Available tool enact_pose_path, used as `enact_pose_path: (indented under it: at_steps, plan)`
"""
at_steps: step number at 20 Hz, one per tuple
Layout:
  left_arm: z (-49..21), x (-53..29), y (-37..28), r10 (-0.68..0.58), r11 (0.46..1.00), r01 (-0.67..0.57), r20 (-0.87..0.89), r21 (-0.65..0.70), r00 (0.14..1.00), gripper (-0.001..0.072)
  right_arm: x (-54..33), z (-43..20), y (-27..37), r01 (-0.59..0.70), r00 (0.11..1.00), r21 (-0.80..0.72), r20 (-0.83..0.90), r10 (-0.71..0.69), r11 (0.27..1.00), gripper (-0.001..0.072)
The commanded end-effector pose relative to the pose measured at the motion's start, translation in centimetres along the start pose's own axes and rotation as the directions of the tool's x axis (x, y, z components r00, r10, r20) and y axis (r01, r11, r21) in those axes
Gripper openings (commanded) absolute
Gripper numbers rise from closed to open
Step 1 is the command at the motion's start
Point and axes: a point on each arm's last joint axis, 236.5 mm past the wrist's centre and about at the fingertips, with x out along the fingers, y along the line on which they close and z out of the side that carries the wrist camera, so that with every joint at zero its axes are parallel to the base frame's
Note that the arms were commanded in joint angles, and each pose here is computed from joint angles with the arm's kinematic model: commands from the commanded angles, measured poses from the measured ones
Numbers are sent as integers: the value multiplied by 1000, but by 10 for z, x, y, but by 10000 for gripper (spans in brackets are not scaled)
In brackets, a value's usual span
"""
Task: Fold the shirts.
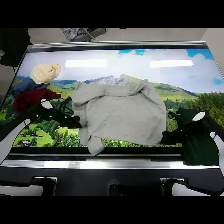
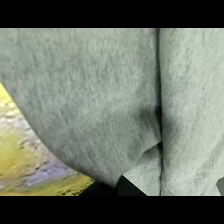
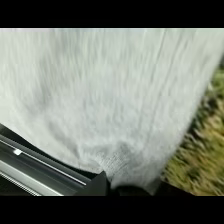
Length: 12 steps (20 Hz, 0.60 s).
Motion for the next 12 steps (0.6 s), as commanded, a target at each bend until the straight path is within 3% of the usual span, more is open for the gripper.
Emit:
enact_pose_path:
  at_steps: [1, 3, 5, 7, 8, 10, 12]
  plan:
    - [1, -6, 2, -16, 1000, 16, 1, -6, 1000, 28, 1, 3, 7, -30, 999, -17, 17, 31, 999, 47]
    - [6, -25, 2, -28, 1000, 28, 6, 2, 1000, 25, -11, 3, 14, -36, 999, -102, 10, 38, 994, 45]
    - [35, -76, -11, -22, 998, 13, 143, 68, 990, 24, -56, 28, 21, 44, 993, -201, 120, -20, 979, 43]
    - [72, -173, -52, -23, 986, -46, 407, 159, 913, 24, -144, 68, 40, 230, 927, -280, 353, -123, 932, 44]
    - [82, -242, -84, -42, 969, -104, 563, 225, 825, 25, -204, 84, 58, 355, 848, -297, 502, -172, 886, 45]
    - [65, -389, -149, -95, 916, -275, 823, 292, 560, 26, -358, 83, 111, 662, 521, -193, 813, -260, 724, 45]
    - [1, -524, -198, -123, 871, -445, 968, 211, 218, 26, -508, 14, 173, 859, 42, 112, 957, -286, 500, 45]
